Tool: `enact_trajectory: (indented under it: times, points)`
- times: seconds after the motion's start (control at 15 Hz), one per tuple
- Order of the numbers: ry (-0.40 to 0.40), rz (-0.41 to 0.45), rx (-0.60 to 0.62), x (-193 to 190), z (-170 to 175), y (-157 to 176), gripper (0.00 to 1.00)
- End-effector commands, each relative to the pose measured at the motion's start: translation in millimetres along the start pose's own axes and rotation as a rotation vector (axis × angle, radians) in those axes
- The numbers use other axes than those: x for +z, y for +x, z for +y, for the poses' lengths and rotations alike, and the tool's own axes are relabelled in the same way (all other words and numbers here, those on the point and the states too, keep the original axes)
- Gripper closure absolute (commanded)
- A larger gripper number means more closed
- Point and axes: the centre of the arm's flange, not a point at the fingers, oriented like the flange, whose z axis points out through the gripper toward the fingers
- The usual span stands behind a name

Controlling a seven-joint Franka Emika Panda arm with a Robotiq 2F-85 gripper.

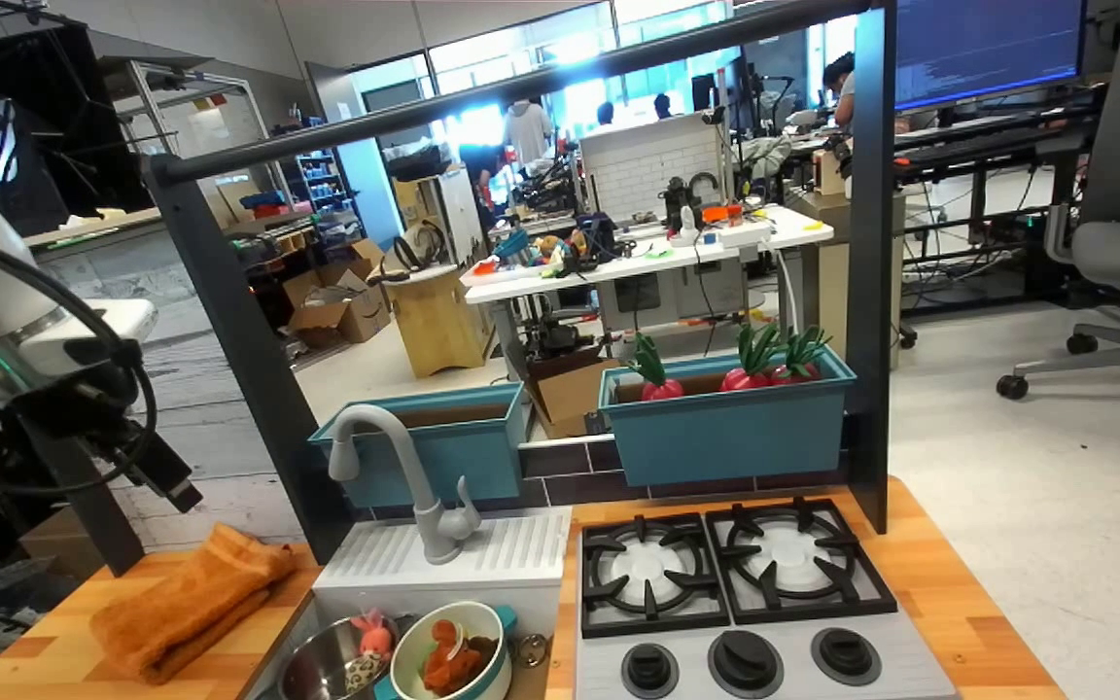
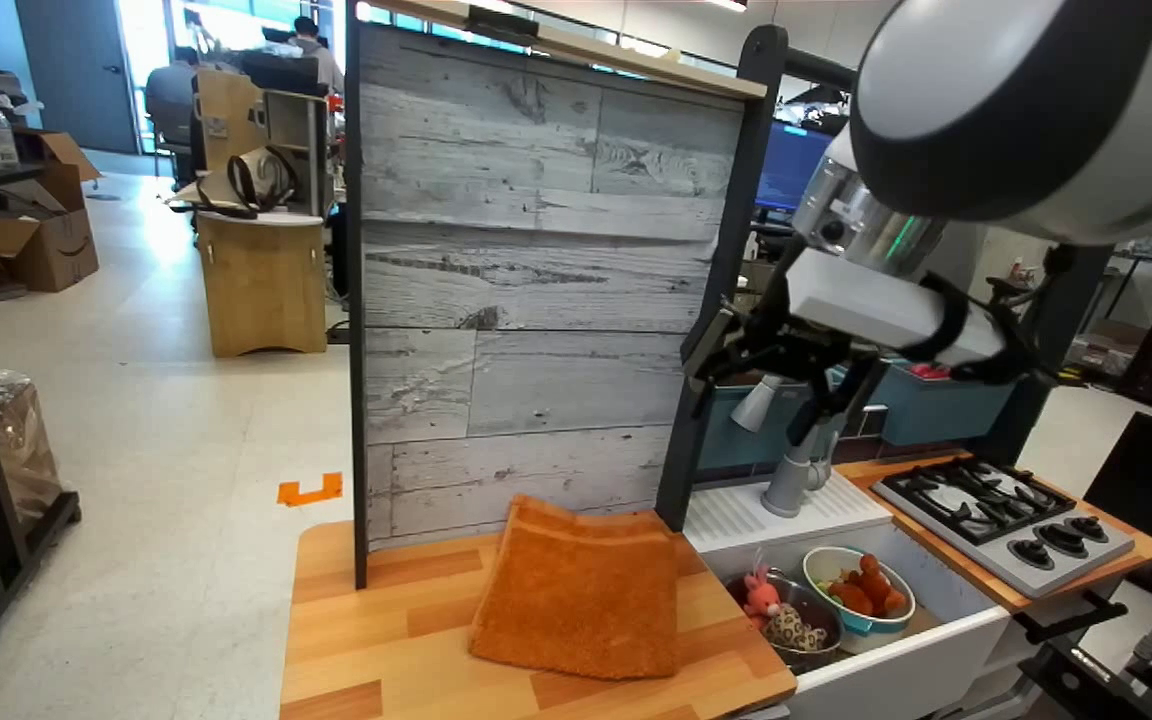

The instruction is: Put the plushies inside the pots in the sink, wipe the counter with the towel, and then remove the pink plushy from the pot and put it on the stove

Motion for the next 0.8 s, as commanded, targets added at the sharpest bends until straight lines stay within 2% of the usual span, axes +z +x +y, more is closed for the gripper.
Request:
enact_trajectory:
  times: [0.0,0.13,0.2,0.33,0.73]
  points:
    - [0.014,-0.01,0.002,-2.1,-3.3,8.0,0.0]
    - [0.019,-0.014,0.003,-0.8,-2.0,12.5,0.0]
    - [0.006,-0.041,-0.018,5.1,-1.6,3.2,0.0]
    - [0.004,-0.031,-0.015,31.7,-16.8,-7.0,0.0]
    - [-0.051,0.03,-0.038,151.1,-75.3,-11.4,0.0]
